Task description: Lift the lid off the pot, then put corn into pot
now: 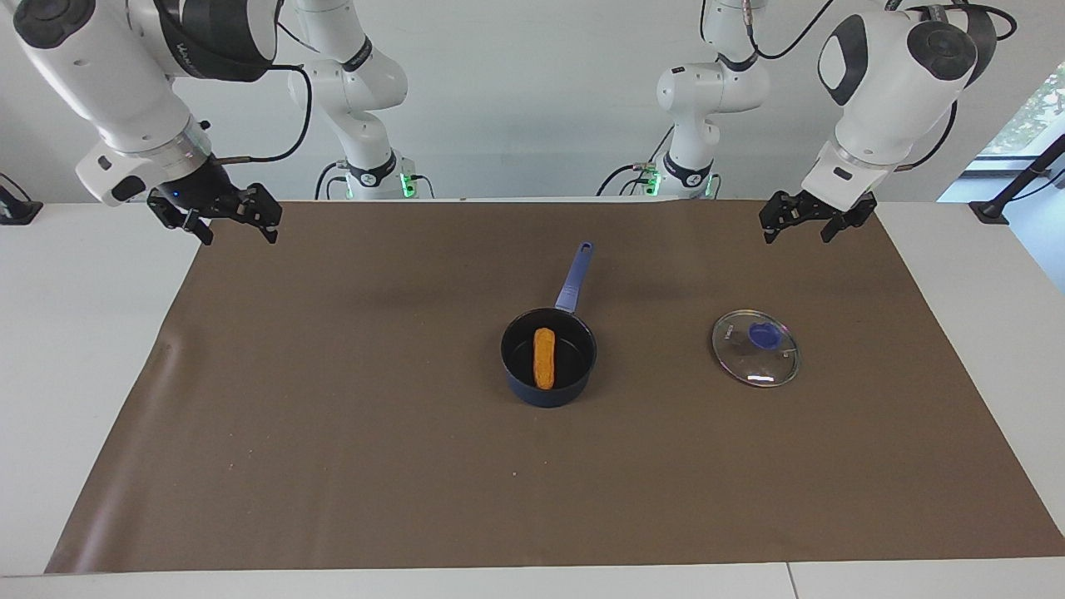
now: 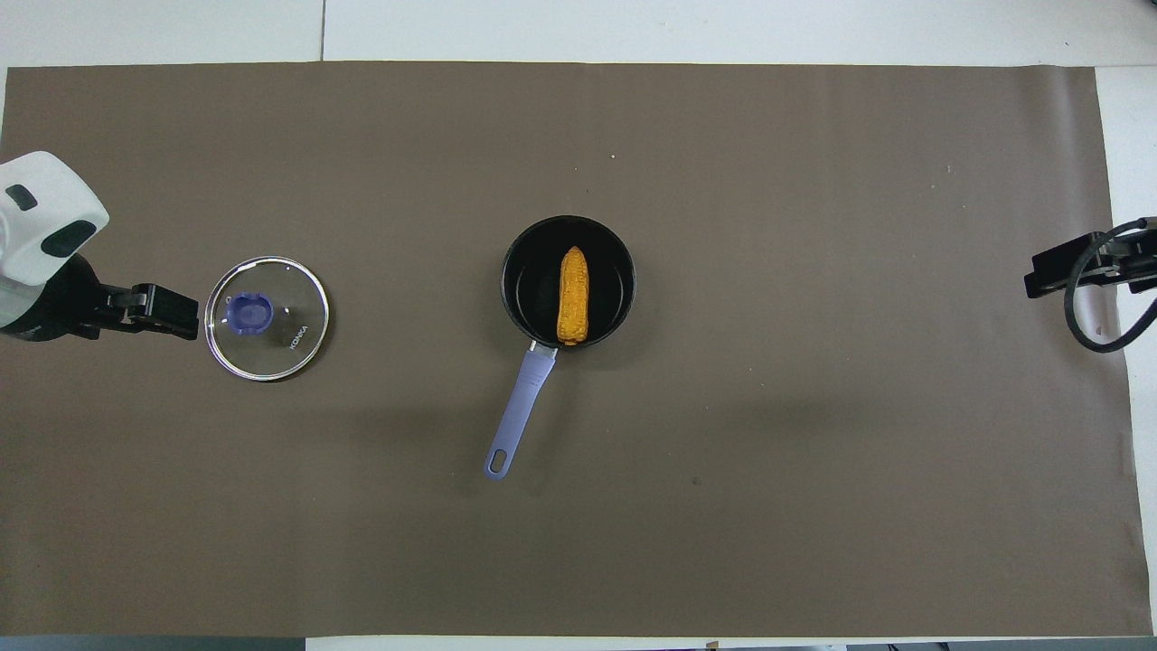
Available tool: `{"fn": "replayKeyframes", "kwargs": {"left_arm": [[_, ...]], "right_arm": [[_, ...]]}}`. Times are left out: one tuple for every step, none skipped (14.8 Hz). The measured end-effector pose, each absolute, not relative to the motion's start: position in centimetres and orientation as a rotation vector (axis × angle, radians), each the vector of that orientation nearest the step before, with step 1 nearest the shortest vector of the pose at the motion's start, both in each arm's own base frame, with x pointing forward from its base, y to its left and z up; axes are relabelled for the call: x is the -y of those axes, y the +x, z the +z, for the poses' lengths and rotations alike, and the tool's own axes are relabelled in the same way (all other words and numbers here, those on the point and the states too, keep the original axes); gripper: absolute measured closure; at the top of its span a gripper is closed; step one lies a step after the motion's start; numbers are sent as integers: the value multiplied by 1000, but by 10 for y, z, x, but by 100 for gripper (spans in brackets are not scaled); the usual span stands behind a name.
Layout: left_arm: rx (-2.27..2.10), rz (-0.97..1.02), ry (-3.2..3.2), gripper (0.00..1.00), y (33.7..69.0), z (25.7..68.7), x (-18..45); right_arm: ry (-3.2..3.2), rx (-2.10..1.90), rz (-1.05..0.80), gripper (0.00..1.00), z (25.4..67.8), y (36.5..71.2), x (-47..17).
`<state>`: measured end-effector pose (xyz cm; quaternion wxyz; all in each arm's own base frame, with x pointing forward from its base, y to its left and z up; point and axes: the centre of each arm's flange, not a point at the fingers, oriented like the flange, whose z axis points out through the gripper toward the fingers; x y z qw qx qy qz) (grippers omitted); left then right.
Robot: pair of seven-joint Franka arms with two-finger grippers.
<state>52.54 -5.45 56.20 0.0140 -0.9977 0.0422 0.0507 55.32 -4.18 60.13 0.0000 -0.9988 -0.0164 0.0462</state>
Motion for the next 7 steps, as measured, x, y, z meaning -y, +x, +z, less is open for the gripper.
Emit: {"fn": "replayKeyframes", "kwargs": {"left_arm": [[-129, 158, -3109, 0, 527, 565, 54], [-129, 157, -3110, 0, 529, 571, 54], [-129, 159, -3111, 0, 531, 578, 55], [-129, 157, -3113, 0, 534, 583, 55], [-128, 153, -3117, 0, 535, 585, 56], [-125, 151, -3124, 0, 536, 585, 57], [-124, 150, -3129, 0, 536, 586, 57]], "right_arm": [[-3139, 65, 136, 0, 605, 551, 41], [-3141, 74, 126, 0, 609, 549, 39], [-3143, 79, 123, 0, 611, 548, 38], [-3143, 82, 134, 0, 611, 547, 38], [-3143, 85, 144, 0, 610, 547, 37], [-3143, 87, 147, 0, 610, 546, 36], [-3143, 89, 147, 0, 610, 546, 36]]}}
